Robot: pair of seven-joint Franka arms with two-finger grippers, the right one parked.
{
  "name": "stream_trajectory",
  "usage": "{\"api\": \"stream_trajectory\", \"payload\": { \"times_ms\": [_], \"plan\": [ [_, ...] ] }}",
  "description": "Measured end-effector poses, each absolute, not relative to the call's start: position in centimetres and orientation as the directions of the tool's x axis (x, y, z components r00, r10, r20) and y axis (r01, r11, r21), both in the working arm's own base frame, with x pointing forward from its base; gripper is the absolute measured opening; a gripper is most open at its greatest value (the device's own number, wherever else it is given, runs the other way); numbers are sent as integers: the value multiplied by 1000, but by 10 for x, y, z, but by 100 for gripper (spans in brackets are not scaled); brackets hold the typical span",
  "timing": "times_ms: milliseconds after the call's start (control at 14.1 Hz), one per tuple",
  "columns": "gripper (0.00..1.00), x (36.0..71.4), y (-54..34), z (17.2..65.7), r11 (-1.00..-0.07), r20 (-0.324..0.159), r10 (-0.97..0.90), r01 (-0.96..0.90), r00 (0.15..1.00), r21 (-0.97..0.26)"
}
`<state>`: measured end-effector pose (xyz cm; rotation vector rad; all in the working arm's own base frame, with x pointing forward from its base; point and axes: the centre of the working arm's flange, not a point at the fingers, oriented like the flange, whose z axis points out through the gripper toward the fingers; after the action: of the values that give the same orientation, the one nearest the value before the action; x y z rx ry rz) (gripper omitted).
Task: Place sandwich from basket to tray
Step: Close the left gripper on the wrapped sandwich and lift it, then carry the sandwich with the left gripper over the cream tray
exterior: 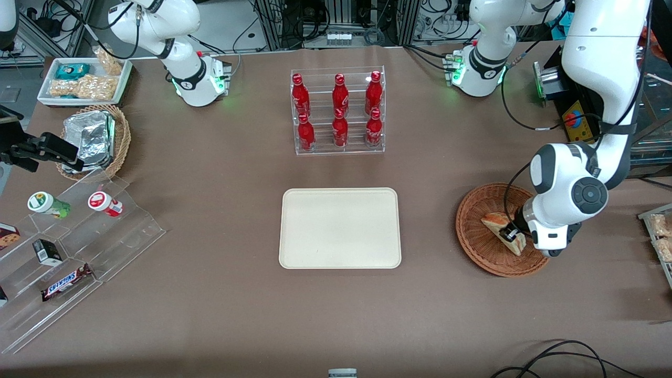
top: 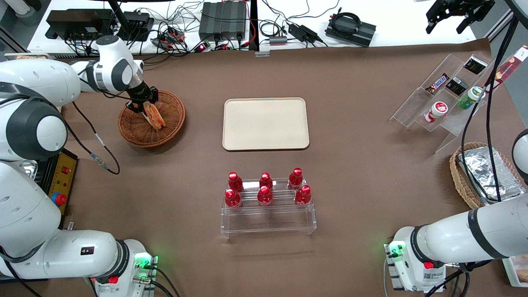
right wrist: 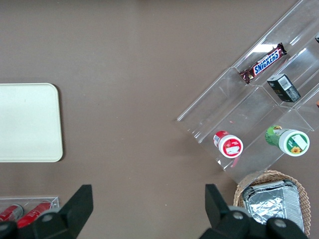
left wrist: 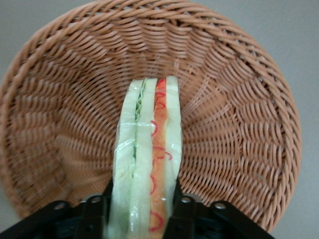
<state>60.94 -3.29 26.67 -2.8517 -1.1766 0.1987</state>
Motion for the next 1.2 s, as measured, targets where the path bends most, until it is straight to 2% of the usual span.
{"api": "stream_trajectory", "payload": {
  "times_ms": [142, 354, 425, 496, 637, 850, 991, 1204],
  "plan": [
    [22, 616, -46, 295, -717, -139, 697, 682, 704, -144],
    [20, 624, -80, 335, -745, -153, 667, 647, 730, -161],
    [15, 625, -98, 341, -764, -154, 645, 628, 749, -147],
    [15, 622, -124, 342, -799, -160, 601, 588, 783, -126],
    [15, 615, -193, 340, -879, -144, 476, 474, 868, -50],
    [15, 597, -308, 325, -950, -110, 308, 312, 945, 19],
    [15, 589, -371, 312, -976, -78, 215, 217, 974, 22],
    [15, 589, -431, 286, -983, -53, 171, 174, 984, 61]
  ]
}}
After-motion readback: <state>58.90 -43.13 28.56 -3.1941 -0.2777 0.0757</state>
